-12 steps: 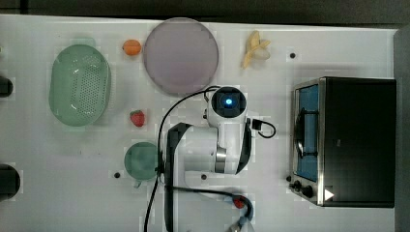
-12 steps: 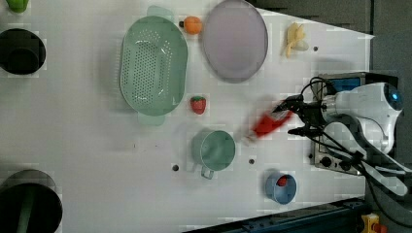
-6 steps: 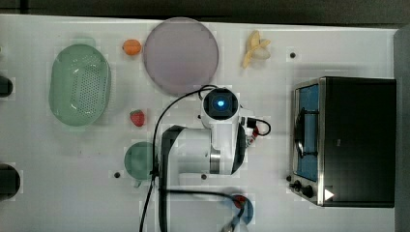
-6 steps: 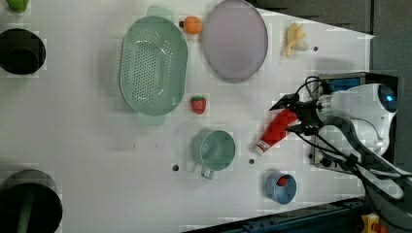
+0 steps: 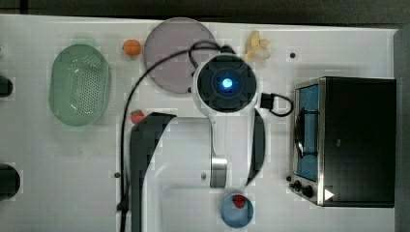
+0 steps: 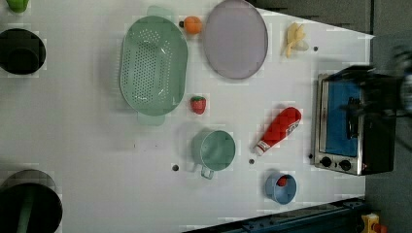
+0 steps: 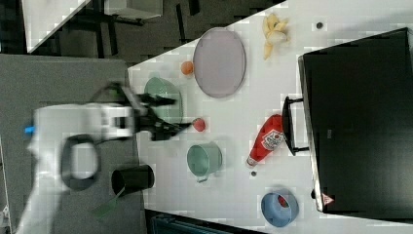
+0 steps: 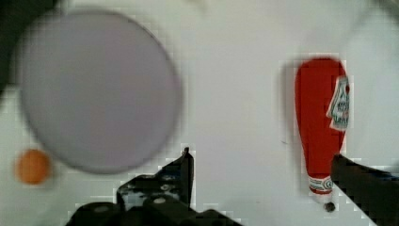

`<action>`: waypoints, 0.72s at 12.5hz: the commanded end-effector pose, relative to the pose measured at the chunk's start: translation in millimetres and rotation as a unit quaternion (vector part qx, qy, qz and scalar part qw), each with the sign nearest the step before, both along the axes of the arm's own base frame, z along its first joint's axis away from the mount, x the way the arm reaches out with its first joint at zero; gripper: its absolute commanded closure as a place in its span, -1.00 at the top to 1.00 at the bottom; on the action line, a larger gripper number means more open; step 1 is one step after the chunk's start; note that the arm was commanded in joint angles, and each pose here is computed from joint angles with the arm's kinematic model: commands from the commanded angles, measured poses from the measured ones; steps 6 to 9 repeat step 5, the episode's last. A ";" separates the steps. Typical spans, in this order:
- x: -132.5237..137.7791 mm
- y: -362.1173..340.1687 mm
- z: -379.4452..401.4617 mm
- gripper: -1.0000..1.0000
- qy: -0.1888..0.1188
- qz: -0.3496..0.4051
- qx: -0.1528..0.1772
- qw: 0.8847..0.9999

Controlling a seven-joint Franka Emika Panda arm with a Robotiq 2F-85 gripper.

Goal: Pick Ketchup from oven and place it on table.

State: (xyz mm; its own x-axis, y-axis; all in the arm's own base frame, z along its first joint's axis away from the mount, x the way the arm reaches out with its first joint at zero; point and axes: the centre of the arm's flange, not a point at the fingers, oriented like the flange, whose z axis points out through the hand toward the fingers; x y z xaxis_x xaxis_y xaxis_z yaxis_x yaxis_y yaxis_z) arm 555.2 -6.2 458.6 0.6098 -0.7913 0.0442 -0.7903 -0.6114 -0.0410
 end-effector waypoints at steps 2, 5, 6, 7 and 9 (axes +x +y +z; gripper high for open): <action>-8.9 -3.2 137.5 1.00 -0.035 -0.020 0.009 0.999; -23.4 -3.9 169.1 1.00 0.006 -0.021 0.008 1.000; -23.4 -3.9 169.1 1.00 0.006 -0.021 0.008 1.000; -23.4 -3.9 169.1 1.00 0.006 -0.021 0.008 1.000; -23.4 -3.9 169.1 1.00 0.006 -0.021 0.008 1.000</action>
